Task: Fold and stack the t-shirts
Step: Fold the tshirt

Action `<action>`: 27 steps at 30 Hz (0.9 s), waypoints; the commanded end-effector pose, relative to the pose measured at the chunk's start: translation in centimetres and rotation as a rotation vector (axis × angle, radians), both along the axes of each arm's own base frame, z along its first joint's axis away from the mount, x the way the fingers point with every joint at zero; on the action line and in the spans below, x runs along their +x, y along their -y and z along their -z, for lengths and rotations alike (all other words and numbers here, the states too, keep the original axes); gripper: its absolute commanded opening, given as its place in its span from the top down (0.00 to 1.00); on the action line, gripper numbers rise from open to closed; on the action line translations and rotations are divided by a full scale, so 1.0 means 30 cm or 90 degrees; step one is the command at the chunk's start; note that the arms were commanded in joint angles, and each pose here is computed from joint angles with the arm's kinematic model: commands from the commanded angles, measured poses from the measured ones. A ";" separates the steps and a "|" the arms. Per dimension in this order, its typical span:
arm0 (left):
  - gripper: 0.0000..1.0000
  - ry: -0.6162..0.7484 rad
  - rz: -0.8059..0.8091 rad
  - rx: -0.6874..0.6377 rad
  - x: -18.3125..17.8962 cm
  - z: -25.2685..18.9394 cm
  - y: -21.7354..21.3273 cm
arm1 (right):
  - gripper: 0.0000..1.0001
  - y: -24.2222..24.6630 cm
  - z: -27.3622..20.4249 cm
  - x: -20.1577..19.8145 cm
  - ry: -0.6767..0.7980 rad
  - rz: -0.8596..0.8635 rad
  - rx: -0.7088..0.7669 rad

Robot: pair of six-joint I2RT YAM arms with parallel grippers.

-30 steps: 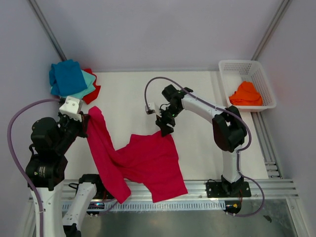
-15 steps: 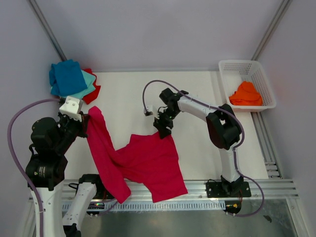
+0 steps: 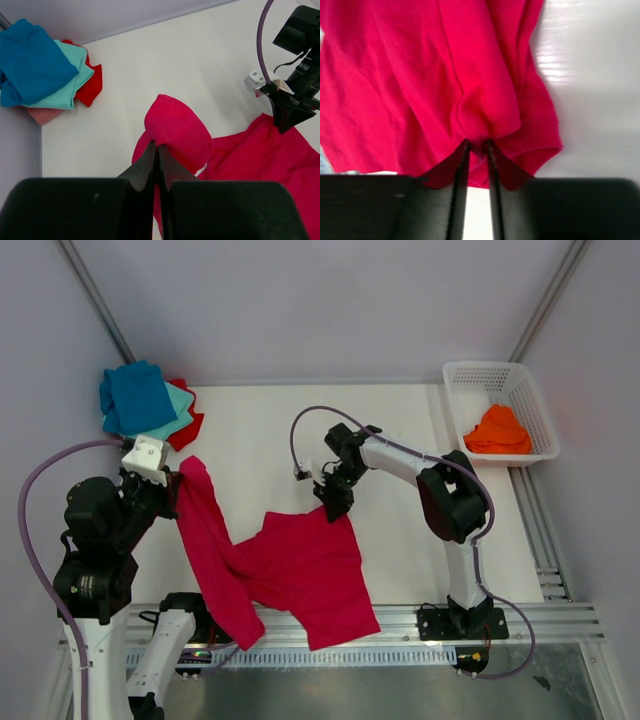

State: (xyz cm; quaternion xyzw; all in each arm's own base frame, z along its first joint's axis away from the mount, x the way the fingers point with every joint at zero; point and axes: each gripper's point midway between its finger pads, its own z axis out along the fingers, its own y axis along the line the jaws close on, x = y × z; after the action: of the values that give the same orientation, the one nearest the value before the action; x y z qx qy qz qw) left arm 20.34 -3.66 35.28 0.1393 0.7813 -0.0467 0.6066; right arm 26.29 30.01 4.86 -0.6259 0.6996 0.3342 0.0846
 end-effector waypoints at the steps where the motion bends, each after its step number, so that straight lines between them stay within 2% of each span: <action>1: 1.00 0.031 -0.006 0.010 0.022 -0.035 -0.010 | 0.80 -0.001 -0.065 -0.058 -0.028 -0.048 0.036; 3: 1.00 0.032 -0.008 0.011 0.023 -0.036 -0.012 | 0.96 0.012 -0.075 -0.088 -0.053 -0.061 0.034; 6: 1.00 0.031 -0.008 0.012 0.027 -0.035 -0.013 | 0.97 0.021 -0.091 -0.107 -0.058 -0.086 0.044; 10: 1.00 0.033 -0.009 0.014 0.032 -0.037 -0.014 | 0.97 0.021 -0.091 -0.063 -0.007 -0.029 0.025; 11: 1.00 0.034 -0.011 0.016 0.034 -0.036 -0.016 | 0.97 0.037 -0.085 -0.031 0.031 -0.009 0.003; 13: 1.00 0.032 -0.017 0.018 0.045 -0.029 -0.023 | 0.97 0.024 -0.127 0.064 0.133 0.043 0.019; 15: 1.00 0.034 -0.035 0.024 0.055 -0.025 -0.040 | 0.97 0.044 -0.188 0.216 0.242 0.157 0.005; 17: 1.00 0.036 -0.059 0.028 0.076 -0.020 -0.061 | 0.97 0.081 -0.323 0.353 0.338 0.283 0.026; 20: 1.00 0.044 -0.100 0.037 0.111 -0.024 -0.099 | 0.97 0.201 -0.544 0.514 0.420 0.445 0.083; 21: 1.00 0.047 -0.116 0.043 0.119 -0.028 -0.115 | 0.97 0.288 -0.598 0.568 0.439 0.523 0.084; 23: 1.00 0.057 -0.135 0.050 0.145 -0.044 -0.134 | 0.97 0.368 -0.727 0.595 0.496 0.583 0.119; 24: 1.00 0.062 -0.154 0.055 0.150 -0.057 -0.152 | 0.97 0.435 -0.744 0.606 0.528 0.616 0.099; 26: 1.00 0.065 -0.155 0.058 0.173 -0.068 -0.154 | 0.97 0.491 -0.846 0.586 0.604 0.635 0.109; 27: 1.00 0.068 -0.156 0.056 0.179 -0.076 -0.154 | 0.97 0.518 -0.840 0.570 0.626 0.631 0.094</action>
State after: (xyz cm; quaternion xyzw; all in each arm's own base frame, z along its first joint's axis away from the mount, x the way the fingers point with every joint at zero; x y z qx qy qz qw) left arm 24.38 -0.28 34.43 0.0913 0.7925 0.0364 0.6019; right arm 43.30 16.19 24.59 -0.3516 0.7942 0.0403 0.4940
